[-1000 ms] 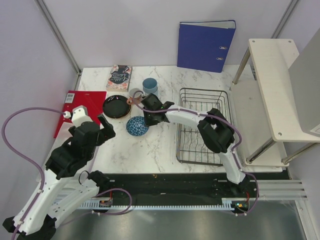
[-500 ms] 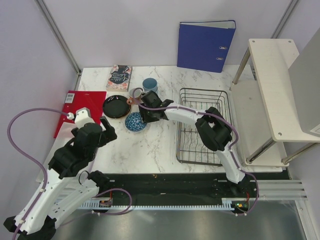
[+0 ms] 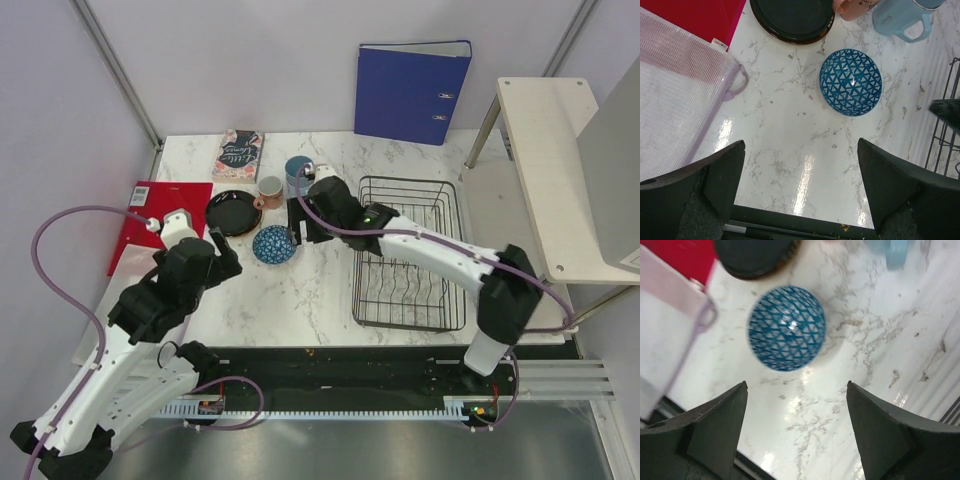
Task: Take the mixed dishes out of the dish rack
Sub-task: Place the bowl at the center of the board, then reset both arms
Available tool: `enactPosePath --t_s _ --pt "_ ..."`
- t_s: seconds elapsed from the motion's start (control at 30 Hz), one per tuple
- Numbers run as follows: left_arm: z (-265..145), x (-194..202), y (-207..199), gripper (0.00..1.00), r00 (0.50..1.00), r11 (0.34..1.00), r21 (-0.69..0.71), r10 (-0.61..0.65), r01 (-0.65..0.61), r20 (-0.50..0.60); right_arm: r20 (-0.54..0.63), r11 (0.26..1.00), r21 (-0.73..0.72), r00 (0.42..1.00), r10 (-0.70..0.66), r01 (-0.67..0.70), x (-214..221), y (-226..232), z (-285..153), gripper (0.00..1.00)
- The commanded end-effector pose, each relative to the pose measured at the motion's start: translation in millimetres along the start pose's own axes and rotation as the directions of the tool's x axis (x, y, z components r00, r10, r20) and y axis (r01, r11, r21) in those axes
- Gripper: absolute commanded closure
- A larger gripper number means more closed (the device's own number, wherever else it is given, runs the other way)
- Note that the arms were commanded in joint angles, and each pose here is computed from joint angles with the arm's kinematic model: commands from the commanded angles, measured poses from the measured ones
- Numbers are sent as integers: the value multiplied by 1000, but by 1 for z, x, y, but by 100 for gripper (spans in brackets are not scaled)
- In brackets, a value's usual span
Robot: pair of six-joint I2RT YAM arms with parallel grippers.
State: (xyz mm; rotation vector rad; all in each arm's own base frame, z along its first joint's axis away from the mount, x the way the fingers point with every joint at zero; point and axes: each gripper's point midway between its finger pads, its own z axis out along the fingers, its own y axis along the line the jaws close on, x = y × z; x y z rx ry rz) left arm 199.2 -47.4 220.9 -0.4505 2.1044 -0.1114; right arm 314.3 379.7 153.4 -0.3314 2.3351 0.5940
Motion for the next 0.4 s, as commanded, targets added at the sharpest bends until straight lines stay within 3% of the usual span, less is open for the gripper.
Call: enactPosePath --t_s 0.0,0.13,0.37 --pt "6 -4 -17 1 1000 999 45 -21 21 3 233 998 -65 972 -2 17 -59 24 -77 13" --pt "9 2 -29 1 999 997 81 -11 14 -38 352 999 -22 936 -31 41 -69 12 -129 12" --pt "17 16 -48 1 995 989 150 14 0 -96 423 995 75 902 -87 61 -36 -26 -162 12"
